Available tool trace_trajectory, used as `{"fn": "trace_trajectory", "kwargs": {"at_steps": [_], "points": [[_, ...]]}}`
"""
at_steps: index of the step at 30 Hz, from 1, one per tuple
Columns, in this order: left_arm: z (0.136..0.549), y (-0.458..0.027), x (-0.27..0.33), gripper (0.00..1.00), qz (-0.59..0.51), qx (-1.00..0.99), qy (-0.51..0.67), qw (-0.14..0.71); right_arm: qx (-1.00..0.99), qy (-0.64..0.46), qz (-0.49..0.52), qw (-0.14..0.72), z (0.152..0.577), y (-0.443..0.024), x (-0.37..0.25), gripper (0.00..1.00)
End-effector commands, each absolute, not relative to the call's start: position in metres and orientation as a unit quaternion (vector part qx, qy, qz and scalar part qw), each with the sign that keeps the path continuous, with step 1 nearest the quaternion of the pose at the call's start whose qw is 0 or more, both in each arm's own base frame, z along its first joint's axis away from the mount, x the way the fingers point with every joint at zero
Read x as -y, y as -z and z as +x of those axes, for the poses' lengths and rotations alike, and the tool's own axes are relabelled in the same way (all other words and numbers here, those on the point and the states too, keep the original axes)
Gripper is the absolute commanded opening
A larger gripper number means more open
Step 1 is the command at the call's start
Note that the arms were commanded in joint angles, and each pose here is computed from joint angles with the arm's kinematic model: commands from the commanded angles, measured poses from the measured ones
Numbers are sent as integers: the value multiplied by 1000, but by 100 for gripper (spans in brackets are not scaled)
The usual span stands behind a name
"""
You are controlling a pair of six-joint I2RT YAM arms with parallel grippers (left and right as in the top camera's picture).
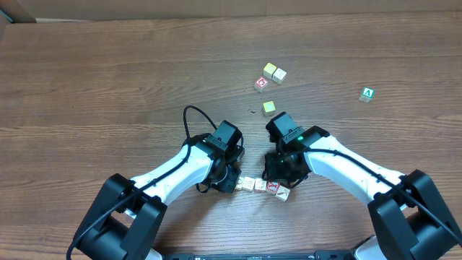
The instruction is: Flip 5 blocks
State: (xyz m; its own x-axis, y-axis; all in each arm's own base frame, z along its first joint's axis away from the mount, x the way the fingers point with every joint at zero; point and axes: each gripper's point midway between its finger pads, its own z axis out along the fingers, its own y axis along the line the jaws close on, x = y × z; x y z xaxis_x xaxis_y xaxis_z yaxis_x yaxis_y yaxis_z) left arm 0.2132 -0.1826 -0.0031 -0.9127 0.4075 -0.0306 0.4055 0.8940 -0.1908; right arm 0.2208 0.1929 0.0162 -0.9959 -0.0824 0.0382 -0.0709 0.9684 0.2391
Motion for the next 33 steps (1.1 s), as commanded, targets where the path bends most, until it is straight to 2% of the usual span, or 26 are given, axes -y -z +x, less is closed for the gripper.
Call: {"fn": "trace_trajectory", "kwargs": {"at_steps": [1,21,33], "points": [[210,8,184,6,-223,970,-93,15,990,123,60,38,211,-13,-197,11],[210,8,184,6,-226,970,-93,16,989,128,60,47,207,-13,-198,10],[211,7,185,6,-227,969,-94,12,989,140,38,3,229,-14,-206,11]]}}
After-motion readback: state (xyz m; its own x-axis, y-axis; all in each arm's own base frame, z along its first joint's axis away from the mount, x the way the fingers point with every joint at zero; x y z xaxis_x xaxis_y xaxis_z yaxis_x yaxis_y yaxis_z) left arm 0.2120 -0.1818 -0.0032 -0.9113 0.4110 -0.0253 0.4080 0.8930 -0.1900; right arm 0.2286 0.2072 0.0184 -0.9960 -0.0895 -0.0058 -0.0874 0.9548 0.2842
